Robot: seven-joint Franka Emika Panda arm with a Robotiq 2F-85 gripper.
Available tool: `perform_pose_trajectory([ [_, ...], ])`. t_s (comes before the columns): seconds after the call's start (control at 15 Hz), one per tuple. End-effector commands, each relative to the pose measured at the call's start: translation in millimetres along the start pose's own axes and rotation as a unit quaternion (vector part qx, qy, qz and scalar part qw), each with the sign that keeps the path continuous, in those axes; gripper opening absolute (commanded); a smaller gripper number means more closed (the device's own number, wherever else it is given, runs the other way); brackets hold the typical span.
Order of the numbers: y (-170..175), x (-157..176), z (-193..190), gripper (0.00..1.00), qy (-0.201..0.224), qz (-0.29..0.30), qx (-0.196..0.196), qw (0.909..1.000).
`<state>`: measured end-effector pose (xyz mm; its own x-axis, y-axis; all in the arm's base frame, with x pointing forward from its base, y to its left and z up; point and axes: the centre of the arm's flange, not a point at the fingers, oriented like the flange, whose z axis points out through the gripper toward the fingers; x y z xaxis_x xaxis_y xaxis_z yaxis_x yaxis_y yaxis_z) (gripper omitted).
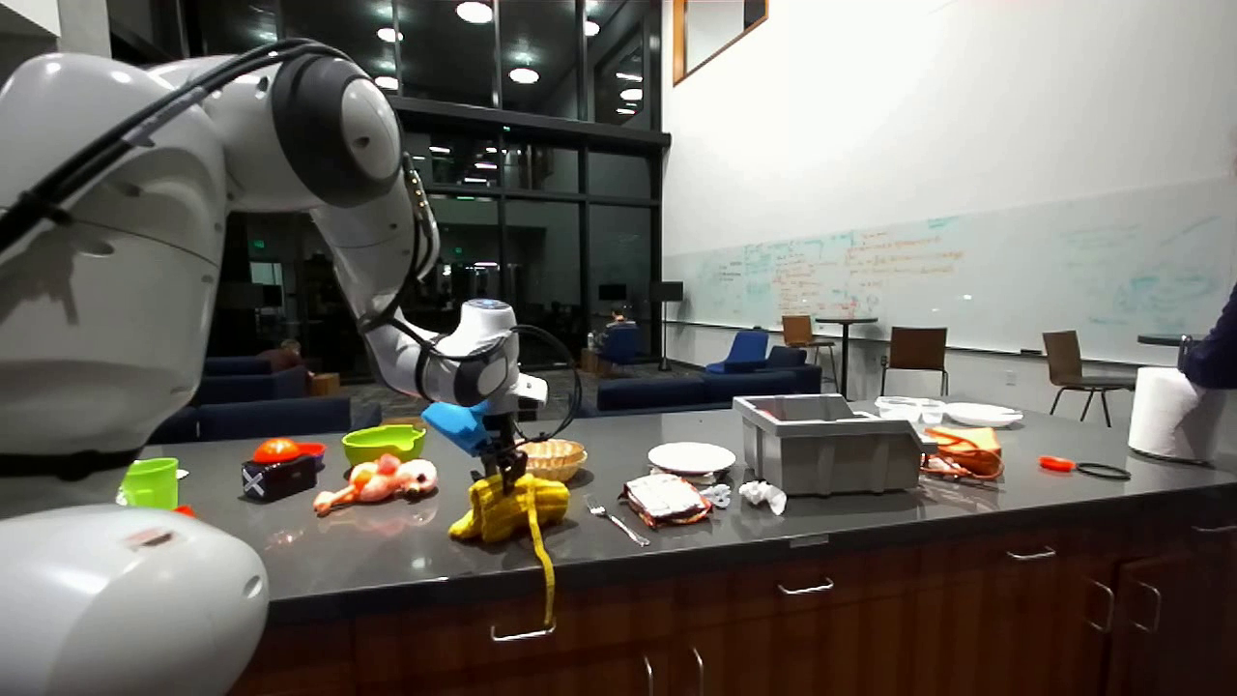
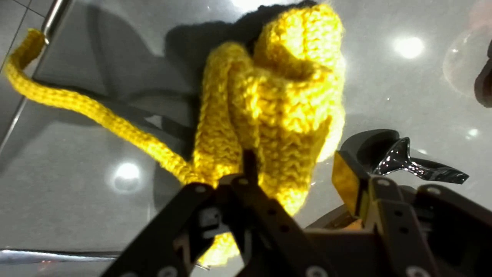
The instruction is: Use the yellow cloth to clean the counter
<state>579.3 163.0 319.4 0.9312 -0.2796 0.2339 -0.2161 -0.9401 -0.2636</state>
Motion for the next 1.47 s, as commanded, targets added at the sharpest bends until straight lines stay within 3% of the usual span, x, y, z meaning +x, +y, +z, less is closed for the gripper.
perform_pose_trajectory([
  [0.0,-22,-4,-13,0.86,0.016,-0.021,-0.01,0.9996],
  [0.13,-32,-8,-17,0.98,0.02,-0.034,-0.009,0.9992],
  [0.2,-37,-9,-20,1.0,0.024,-0.039,-0.008,0.9989],
  [0.4,-54,-12,-28,1.0,0.032,-0.048,0.005,0.9983],
  [0.93,-102,-38,-49,1.0,0.006,-0.048,0.097,0.9941],
  [1.13,-110,-49,-74,1.0,0.005,-0.072,0.079,0.9943],
  [1.4,-99,-59,-103,1.0,-0.002,-0.12,-0.001,0.9927],
])
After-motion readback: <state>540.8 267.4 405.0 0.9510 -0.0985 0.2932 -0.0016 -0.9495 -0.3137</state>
